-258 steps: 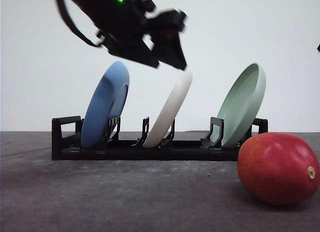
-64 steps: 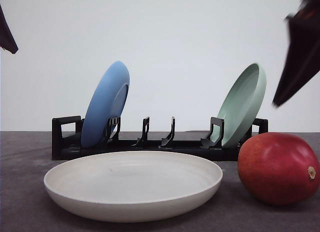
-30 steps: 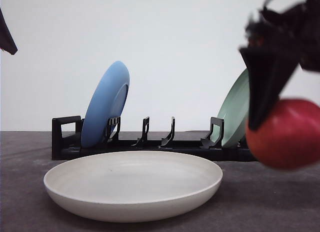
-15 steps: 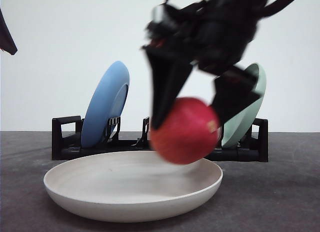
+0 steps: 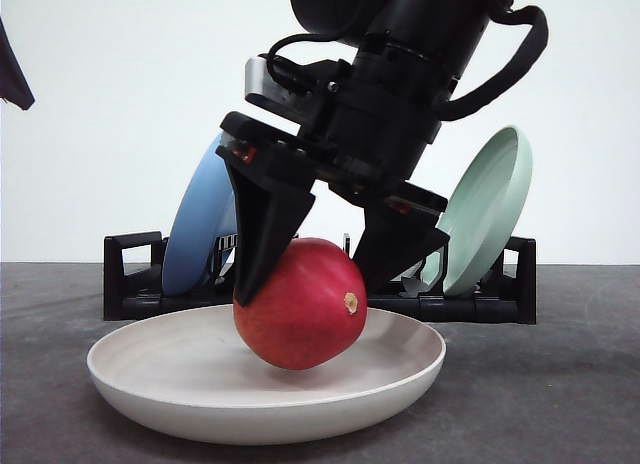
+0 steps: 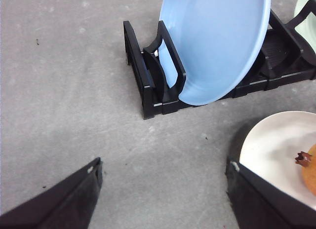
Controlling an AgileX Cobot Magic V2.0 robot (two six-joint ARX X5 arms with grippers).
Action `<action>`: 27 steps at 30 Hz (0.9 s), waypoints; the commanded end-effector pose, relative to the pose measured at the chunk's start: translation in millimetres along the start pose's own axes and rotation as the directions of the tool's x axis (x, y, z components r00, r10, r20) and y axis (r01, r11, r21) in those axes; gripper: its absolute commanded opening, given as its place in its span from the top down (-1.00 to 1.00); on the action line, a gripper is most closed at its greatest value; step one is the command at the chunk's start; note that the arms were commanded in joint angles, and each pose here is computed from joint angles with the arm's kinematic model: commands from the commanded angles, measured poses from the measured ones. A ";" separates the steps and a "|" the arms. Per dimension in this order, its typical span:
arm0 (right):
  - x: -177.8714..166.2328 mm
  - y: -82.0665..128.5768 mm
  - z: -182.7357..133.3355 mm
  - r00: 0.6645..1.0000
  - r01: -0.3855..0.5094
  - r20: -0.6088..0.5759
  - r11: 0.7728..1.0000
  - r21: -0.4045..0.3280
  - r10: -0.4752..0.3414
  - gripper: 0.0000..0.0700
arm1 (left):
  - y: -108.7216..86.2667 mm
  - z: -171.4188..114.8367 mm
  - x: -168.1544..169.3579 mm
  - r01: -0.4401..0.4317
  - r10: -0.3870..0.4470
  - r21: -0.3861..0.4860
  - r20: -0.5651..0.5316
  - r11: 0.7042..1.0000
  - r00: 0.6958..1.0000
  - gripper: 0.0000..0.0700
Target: Place pomegranate in white plate
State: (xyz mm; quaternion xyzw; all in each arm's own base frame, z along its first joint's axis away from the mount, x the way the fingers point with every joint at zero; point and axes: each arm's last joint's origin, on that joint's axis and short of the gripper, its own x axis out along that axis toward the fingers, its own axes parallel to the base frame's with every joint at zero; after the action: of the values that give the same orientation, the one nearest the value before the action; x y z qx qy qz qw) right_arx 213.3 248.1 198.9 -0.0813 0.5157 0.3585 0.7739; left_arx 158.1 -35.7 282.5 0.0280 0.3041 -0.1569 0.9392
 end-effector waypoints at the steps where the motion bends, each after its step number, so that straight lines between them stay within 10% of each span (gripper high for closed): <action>1: 3.9 6.0 5.5 1.000 -0.013 0.013 0.999 -0.030 0.013 -0.51 | -0.4 1.9 0.5 0.006 -0.006 0.006 0.007 1.000 1.000 -0.35; 9: 14.2 4.9 2.6 1.000 -0.006 -0.024 0.999 -0.035 0.005 -0.53 | -0.4 1.9 0.5 0.006 -0.006 0.007 0.007 1.000 1.000 -0.35; 16: 10.1 8.7 4.0 1.000 -0.015 -0.005 1.000 -0.023 0.015 -1.00 | -0.4 1.9 0.5 0.006 -0.006 0.007 0.007 1.000 1.000 -0.35; 27: -48.0 15.5 9.3 0.967 0.052 0.255 0.991 -0.122 -0.020 -1.00 | -0.4 1.9 0.5 0.006 -0.006 0.006 0.007 1.000 1.000 -0.35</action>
State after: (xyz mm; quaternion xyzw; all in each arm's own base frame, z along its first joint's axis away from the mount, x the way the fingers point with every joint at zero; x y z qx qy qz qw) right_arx 202.3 239.0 250.0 -0.0765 0.3969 0.3742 0.8346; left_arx 158.0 -35.8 282.5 0.0280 0.3041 -0.1570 0.9392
